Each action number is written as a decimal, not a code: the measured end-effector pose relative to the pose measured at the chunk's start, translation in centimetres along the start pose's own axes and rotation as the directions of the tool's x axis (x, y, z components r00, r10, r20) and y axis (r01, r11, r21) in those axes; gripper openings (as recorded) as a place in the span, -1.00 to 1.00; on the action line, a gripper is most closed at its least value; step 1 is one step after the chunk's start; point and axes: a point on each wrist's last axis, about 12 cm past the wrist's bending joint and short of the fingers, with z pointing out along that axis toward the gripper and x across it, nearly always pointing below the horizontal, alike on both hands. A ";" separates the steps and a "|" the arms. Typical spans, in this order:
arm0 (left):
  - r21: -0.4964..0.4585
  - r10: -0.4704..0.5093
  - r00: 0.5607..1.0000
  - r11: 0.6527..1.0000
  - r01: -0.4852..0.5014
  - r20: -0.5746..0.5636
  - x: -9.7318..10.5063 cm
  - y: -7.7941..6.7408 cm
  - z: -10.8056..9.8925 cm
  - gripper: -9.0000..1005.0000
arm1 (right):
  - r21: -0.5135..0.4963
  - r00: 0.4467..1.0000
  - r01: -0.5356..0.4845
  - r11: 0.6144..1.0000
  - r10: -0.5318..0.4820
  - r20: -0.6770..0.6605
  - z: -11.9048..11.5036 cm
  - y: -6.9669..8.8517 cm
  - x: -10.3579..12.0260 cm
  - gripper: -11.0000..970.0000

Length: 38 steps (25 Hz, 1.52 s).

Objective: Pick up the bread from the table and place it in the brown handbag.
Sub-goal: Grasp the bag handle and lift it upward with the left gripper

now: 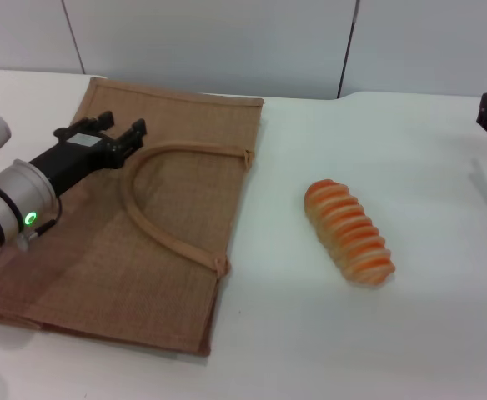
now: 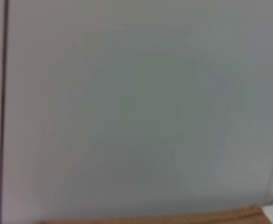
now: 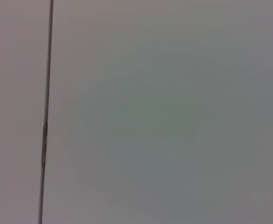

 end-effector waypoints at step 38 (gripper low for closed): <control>0.098 0.092 0.878 0.994 -0.051 -0.469 -5.1 2.3 2.7 -0.03 | -0.010 1.000 0.004 1.000 -0.004 0.014 0.3 0.3 -0.5 0.81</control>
